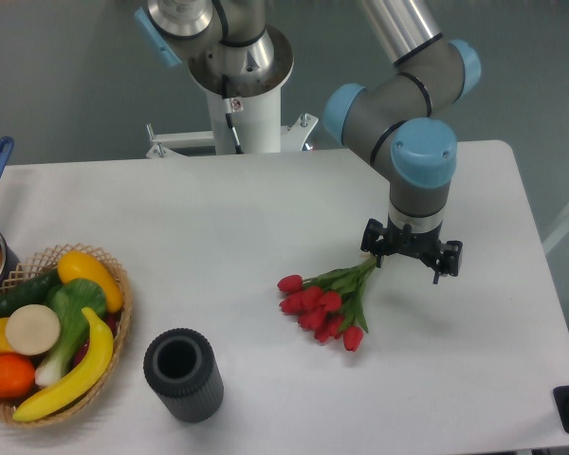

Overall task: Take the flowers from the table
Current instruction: 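Lower the open gripper toward the green stems of the red tulips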

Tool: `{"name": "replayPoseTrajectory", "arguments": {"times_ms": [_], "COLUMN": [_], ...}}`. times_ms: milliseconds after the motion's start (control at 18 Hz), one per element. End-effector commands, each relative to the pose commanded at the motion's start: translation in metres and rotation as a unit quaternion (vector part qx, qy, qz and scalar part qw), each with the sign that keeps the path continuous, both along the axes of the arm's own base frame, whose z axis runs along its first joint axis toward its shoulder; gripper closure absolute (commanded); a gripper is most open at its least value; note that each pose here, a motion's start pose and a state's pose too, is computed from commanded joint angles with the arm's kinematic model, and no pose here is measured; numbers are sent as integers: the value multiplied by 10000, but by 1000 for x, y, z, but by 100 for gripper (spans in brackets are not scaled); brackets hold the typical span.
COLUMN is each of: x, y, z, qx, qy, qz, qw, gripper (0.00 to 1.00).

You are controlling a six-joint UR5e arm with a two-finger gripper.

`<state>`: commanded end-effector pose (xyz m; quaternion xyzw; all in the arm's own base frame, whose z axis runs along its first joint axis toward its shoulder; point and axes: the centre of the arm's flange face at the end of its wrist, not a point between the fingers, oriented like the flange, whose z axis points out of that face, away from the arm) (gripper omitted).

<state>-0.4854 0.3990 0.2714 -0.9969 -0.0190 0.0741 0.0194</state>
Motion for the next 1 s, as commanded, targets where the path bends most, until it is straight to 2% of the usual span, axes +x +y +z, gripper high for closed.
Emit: {"name": "replayPoseTrajectory", "arguments": {"times_ms": [333, 500, 1000], "x": [4, 13, 31], "y": [-1, -6, -12], "z": [-6, -22, -46], "qx": [31, 128, -18], "qy": [-24, 150, -73], "qz": [2, 31, -173], "qw": [10000, 9998, 9998], "gripper": [0, 0, 0]}}
